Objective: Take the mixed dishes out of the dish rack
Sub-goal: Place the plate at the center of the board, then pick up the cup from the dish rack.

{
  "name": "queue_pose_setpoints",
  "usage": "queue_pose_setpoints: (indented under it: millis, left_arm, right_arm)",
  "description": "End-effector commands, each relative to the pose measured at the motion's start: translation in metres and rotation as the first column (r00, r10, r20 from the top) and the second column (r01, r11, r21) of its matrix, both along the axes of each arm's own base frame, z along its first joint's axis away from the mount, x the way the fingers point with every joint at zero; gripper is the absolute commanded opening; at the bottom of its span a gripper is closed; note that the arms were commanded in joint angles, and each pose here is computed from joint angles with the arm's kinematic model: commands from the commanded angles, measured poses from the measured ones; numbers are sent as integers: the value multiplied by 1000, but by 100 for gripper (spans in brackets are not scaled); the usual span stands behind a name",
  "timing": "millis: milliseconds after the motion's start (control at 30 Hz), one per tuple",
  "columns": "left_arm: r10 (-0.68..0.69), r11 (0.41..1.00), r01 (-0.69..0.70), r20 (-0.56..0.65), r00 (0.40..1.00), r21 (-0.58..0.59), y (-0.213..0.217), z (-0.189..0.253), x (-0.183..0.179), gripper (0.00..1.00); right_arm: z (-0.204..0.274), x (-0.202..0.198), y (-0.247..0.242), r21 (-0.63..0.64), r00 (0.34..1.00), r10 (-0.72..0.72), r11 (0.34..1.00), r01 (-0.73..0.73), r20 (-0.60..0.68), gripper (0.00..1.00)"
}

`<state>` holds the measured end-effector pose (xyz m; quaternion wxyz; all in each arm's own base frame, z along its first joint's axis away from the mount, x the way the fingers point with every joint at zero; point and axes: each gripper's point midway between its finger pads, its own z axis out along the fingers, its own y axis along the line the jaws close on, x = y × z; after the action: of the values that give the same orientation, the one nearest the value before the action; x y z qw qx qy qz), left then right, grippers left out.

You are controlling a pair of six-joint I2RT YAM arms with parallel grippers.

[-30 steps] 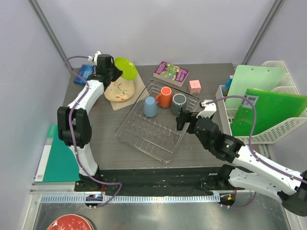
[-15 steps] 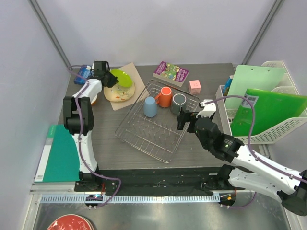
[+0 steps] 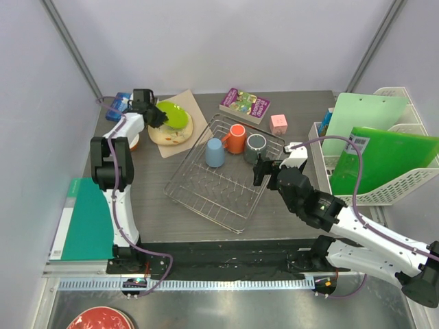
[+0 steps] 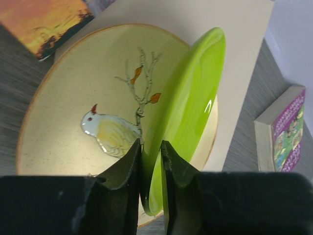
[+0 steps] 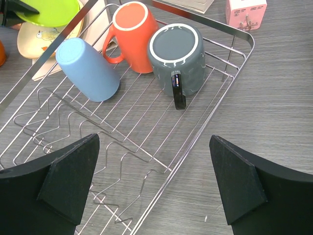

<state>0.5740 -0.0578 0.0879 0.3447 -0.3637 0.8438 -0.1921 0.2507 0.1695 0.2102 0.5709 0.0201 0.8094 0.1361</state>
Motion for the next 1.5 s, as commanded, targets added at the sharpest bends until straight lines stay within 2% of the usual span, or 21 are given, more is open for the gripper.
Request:
queue_pose_setpoints:
  millis: [0, 100, 133, 233, 267, 533, 733, 800, 867, 900, 933, 967, 1000, 1067, 1100, 1267, 1467]
  left_arm:
    - [12, 999, -11, -39, 999, 36, 12, 3, -21, 22]
    - [-18, 999, 20, -46, 999, 38, 8, 0, -27, 35]
    - [-22, 999, 24, -37, 999, 37, 9, 5, -28, 43]
    - [-30, 999, 30, -7, 1000, 43, 9, 20, -30, 57]
    - [-31, 999, 30, 5, 1000, 43, 9, 26, -29, 59]
    - [-16, 996, 8, 91, 996, 93, 17, 100, -47, 71]
    - [27, 986, -57, 179, 983, 159, 28, 162, -81, 73]
    - [7, 983, -49, 235, 972, 175, 19, 188, -97, 73]
    - [-44, 976, -13, 255, 966, 218, 4, 192, -109, 73]
    - [-98, 966, 20, 294, 951, 258, -18, 207, -120, 73]
    - [-133, 952, 41, 292, 947, 303, -31, 206, -126, 73]
    - [-196, 921, 75, 290, 937, 382, -41, 208, -131, 73]
    - [-265, 892, 124, 282, 922, 435, -74, 207, -141, 73]
    - [-359, 832, 189, 246, 901, 522, -99, 199, -149, 76]
    - [-407, 810, 230, 234, 883, 539, -120, 195, -155, 77]
    - [-485, 733, 290, 173, 857, 616, -154, 161, -163, 82]
    - [-497, 731, 331, 133, 858, 597, -174, 137, -165, 92]
  right_arm:
    - [11, 6, -1, 21, 999, -29, 999, 28, 32, 99]
    - [11, 5, -2, 29, 999, -30, 999, 29, 31, 99]
    - [12, 4, -2, 34, 999, -29, 999, 27, 33, 99]
    - [12, 3, -2, 44, 999, -26, 999, 25, 32, 99]
    - [12, 2, -2, 42, 999, -23, 999, 22, 32, 99]
    - [15, 1, -5, 53, 999, -33, 998, 31, 35, 99]
    - [15, 3, -12, 39, 997, -70, 997, 68, 40, 99]
    - [17, 6, -18, 30, 993, -109, 994, 107, 50, 100]
    - [20, 9, -20, 24, 990, -131, 991, 129, 58, 100]
    - [21, 10, -19, 21, 990, -128, 992, 127, 58, 100]
    - [22, 10, -16, 20, 991, -117, 993, 116, 59, 100]
    - [23, 11, -12, 15, 994, -99, 995, 98, 55, 99]
    - [24, 11, -10, 12, 995, -91, 996, 91, 50, 99]
    - [25, 11, -8, 19, 995, -87, 996, 86, 43, 99]
    - [25, 11, -7, 18, 995, -86, 996, 85, 41, 100]
    - [22, 8, -11, 31, 995, -95, 995, 94, 28, 99]
    - [16, 5, -16, 31, 994, -107, 994, 106, 22, 99]
